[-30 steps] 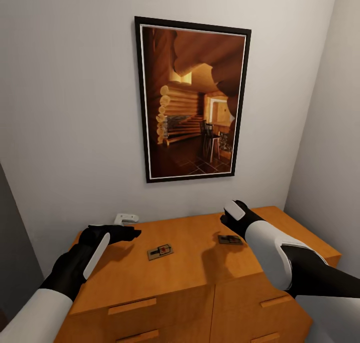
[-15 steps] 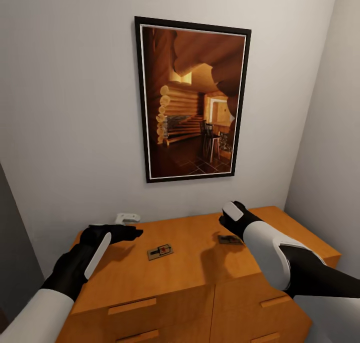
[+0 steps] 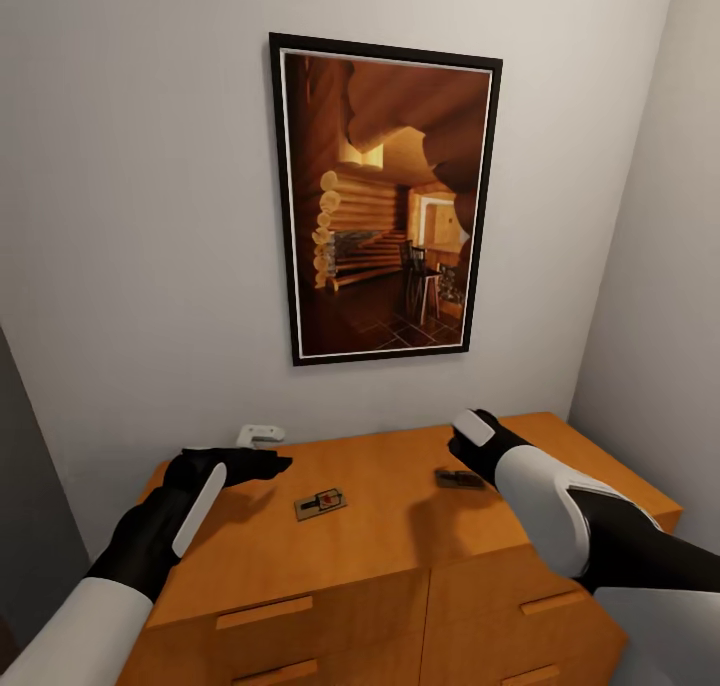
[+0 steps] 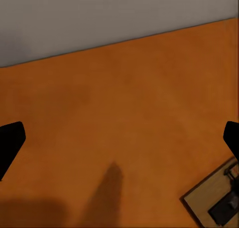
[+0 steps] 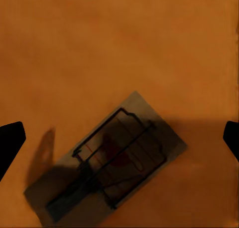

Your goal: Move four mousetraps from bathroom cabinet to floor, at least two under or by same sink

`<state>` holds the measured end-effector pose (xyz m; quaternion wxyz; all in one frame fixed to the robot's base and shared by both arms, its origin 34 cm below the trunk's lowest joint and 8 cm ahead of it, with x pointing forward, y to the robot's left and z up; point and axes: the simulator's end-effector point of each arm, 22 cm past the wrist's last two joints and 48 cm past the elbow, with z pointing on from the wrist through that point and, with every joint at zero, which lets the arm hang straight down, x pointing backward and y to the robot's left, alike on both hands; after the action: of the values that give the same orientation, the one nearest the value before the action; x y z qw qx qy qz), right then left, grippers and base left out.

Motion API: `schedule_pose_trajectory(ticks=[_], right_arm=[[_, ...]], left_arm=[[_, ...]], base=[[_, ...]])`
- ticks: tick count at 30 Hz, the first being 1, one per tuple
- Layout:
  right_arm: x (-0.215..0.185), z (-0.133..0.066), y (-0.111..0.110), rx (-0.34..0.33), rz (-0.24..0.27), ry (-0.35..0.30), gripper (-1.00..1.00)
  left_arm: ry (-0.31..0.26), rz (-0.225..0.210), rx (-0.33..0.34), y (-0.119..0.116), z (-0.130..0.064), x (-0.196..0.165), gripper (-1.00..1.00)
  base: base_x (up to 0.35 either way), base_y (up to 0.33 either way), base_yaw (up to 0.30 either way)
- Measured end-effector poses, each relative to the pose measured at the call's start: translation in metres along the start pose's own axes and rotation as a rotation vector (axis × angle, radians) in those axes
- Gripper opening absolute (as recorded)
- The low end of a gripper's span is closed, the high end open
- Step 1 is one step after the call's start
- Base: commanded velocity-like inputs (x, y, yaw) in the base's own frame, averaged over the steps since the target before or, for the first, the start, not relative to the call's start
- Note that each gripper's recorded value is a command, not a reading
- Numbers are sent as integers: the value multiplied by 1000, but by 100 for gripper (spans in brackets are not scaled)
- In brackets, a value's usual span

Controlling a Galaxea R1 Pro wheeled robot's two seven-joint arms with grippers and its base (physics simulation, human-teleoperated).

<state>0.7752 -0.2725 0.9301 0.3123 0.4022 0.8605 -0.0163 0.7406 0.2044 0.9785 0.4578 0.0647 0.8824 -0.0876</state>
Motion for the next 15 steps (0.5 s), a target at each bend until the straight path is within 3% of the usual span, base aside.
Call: schedule_pose_trajectory(ticks=[15], right_arm=[[-10,0,-4,5,-1,-18,100]], left_arm=[[-1,-5,7,-2,0,0,100]], base=[[0,0,0]])
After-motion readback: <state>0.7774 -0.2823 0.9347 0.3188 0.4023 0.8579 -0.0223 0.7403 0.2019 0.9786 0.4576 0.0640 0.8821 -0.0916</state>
